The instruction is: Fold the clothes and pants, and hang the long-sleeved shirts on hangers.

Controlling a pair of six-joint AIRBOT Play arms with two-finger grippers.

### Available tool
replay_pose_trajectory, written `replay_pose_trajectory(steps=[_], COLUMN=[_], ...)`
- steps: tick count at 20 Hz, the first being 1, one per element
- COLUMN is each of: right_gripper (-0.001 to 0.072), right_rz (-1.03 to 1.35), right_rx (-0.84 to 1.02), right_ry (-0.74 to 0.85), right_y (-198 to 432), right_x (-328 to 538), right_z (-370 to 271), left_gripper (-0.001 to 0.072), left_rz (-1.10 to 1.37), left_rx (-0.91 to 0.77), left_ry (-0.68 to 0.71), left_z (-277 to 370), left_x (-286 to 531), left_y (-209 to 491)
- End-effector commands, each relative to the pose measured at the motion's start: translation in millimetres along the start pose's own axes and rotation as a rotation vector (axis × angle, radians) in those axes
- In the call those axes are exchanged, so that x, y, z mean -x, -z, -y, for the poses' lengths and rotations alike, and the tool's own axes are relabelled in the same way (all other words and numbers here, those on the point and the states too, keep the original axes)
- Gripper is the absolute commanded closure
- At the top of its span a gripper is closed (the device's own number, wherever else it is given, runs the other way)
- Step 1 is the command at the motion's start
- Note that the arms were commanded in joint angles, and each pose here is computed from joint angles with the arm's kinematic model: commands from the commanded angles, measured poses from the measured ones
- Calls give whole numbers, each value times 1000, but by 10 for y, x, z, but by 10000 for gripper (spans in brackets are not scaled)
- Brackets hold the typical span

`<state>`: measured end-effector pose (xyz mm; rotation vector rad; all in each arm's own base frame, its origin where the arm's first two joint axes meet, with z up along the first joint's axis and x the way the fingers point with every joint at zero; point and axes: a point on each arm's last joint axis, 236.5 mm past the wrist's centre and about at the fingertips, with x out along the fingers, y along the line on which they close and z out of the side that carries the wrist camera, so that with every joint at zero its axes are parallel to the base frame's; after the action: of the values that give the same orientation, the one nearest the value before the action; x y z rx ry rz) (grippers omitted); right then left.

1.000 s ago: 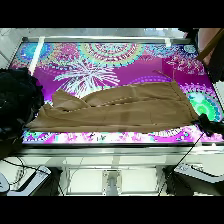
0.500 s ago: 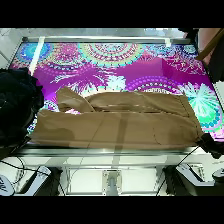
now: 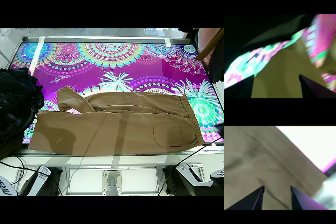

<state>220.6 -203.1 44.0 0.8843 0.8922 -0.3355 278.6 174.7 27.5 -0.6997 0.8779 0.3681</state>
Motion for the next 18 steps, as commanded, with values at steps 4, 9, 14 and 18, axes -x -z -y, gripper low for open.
replay_pose_trajectory(steps=[4,9,14,18], right_gripper=[341,340,340,340], right_rz=[62,-49,-101,-100], right_rx=[272,518,615,627], right_ry=[-210,-219,-229,-225], right_y=[-269,197,443,442], right_x=[-223,-674,-768,-771], right_z=[-1352,-1944,-2122,-2114], left_gripper=[74,128,125,125], left_rz=[56,-202,-418,-446], left_rx=[-481,-678,-690,-571], left_ry=[99,-192,-306,-374], left_z=[1844,2566,2517,2243], left_x=[-182,-1209,-2123,-2351], left_y=[-617,-342,193,289])
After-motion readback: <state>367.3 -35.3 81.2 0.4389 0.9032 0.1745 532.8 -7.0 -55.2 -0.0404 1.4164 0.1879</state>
